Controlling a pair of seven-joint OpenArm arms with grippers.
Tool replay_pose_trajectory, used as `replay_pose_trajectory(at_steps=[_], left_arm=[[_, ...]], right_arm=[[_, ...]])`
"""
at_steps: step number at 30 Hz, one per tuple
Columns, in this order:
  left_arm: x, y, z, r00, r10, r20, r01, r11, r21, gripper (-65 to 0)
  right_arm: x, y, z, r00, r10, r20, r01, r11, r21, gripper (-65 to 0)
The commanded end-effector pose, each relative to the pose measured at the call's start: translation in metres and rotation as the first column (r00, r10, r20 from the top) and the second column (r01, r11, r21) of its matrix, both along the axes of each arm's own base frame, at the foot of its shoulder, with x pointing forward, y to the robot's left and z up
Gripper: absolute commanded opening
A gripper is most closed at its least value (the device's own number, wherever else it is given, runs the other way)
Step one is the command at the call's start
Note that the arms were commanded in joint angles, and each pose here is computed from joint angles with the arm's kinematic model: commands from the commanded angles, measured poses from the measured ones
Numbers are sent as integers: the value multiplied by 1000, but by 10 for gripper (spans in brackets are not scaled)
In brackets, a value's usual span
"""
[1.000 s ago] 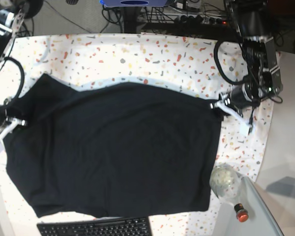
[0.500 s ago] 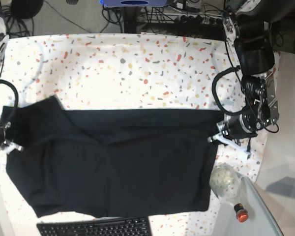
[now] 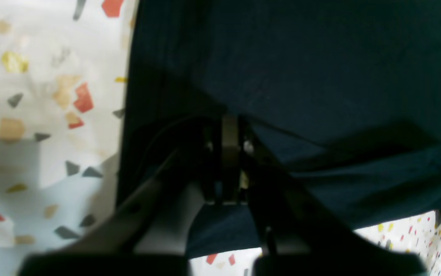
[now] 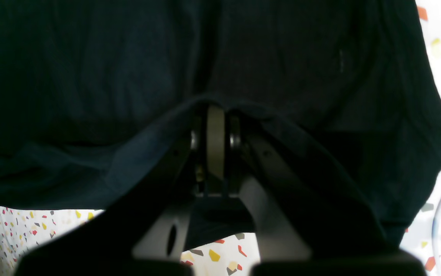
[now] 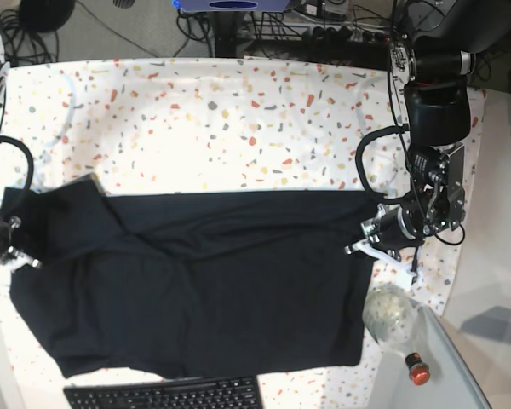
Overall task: Layout the t-shirt on the table in an organized manner, then fold the t-shirt properly
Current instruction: 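Drag the shirt edge with both grippers toward the tablecloth center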
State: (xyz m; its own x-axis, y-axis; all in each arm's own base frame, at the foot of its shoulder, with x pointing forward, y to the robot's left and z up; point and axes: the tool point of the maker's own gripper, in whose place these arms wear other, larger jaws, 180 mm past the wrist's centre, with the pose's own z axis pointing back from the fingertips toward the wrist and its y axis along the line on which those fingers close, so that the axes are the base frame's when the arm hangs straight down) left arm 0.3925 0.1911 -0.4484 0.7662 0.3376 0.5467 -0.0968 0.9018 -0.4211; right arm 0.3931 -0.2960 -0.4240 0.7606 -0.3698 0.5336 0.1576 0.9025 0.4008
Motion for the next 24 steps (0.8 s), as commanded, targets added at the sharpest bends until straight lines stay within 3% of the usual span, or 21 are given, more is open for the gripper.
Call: replay_pose_trajectory(at_steps=[1, 15, 18, 20, 24], left_arm=[[23, 1, 25, 997, 7, 79, -6, 1000, -7, -650], [32, 1, 33, 995, 14, 96, -12, 1000, -14, -650], [31, 4, 33, 995, 17, 100, -16, 1000, -10, -650], [32, 4, 35, 995, 17, 103, -16, 1000, -10, -573], [38, 14, 42, 988, 66, 141, -63, 998, -25, -303]], right_arm=[[18, -12, 24, 997, -22, 76, 23, 1000, -12, -650], [20, -12, 25, 996, -32, 88, 33, 999, -6, -650], [21, -13, 27, 995, -38, 97, 38, 999, -1, -414], [18, -23, 29, 991, -83, 109, 81, 996, 20, -332], [8, -41, 36, 974, -165, 153, 159, 986, 49, -323]])
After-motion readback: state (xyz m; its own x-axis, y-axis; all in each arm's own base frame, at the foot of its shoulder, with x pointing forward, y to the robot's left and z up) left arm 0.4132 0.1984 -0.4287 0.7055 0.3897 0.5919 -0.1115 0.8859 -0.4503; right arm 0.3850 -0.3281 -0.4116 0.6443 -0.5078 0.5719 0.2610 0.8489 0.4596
